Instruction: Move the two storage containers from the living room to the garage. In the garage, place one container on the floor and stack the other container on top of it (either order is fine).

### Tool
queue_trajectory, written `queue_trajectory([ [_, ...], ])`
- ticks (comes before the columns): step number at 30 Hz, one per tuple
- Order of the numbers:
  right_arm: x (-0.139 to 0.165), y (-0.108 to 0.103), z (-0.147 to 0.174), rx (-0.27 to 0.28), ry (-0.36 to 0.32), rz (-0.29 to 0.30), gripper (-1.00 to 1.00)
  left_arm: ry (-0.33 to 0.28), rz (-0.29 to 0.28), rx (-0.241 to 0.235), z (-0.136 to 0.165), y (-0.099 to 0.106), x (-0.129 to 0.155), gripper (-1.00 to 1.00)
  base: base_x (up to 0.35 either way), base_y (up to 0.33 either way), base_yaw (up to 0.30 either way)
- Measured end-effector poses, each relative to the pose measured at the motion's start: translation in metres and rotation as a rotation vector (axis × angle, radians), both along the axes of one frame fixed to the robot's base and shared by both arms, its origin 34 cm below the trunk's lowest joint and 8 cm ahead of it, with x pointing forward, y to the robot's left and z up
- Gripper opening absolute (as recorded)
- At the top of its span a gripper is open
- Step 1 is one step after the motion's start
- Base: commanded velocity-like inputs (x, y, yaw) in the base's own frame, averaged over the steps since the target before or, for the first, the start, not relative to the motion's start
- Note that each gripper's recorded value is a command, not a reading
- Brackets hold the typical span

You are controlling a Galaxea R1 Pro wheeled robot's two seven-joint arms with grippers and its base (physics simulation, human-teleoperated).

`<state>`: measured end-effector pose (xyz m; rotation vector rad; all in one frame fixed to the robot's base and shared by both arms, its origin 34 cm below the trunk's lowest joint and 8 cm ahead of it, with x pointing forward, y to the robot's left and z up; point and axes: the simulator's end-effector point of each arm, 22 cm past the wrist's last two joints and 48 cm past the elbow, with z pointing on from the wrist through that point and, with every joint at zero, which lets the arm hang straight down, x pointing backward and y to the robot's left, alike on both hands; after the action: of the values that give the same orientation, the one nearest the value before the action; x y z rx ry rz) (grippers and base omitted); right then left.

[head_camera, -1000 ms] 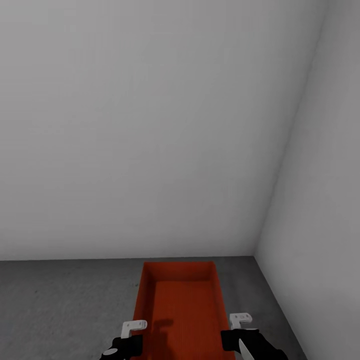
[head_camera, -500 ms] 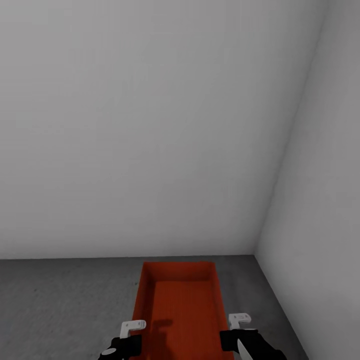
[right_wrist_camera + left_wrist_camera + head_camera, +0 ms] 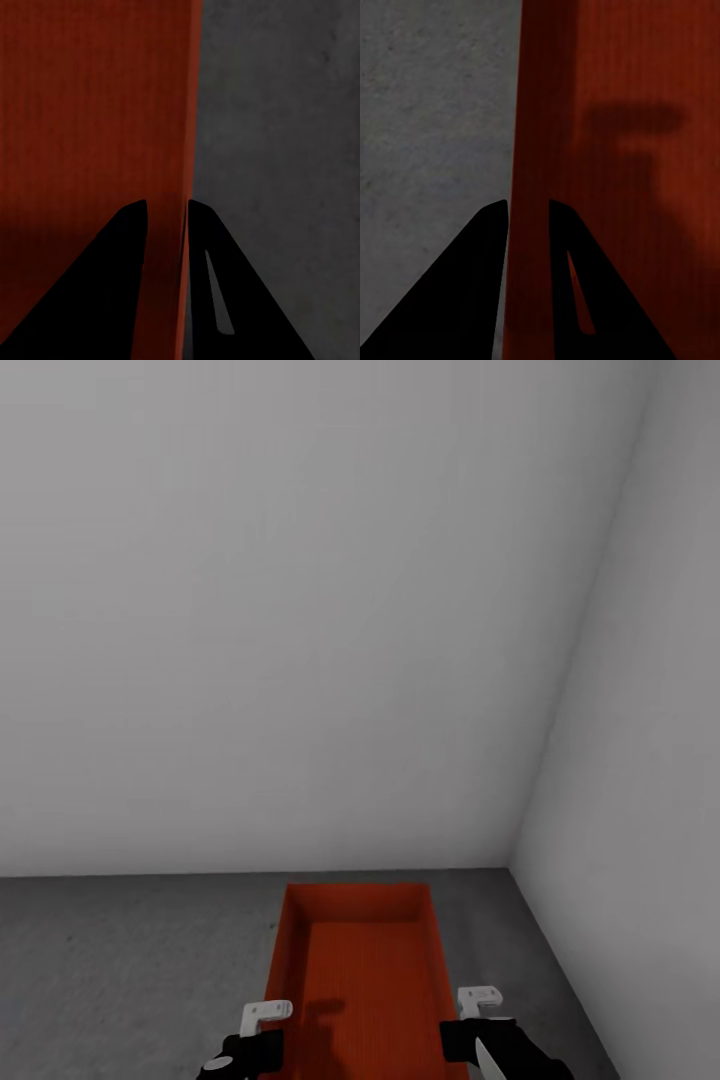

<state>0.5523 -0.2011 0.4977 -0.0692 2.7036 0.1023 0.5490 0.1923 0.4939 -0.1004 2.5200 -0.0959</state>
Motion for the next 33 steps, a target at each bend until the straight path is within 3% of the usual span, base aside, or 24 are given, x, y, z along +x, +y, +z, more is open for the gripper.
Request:
queue_trajectory([
  [33,-0.007,0.002,-0.063,0.000,-0.002,-0.001,-1.00,-0.002,-0.001,0.000,-0.063,0.002,-0.007,-1.00,0.000,0.000,0.000],
])
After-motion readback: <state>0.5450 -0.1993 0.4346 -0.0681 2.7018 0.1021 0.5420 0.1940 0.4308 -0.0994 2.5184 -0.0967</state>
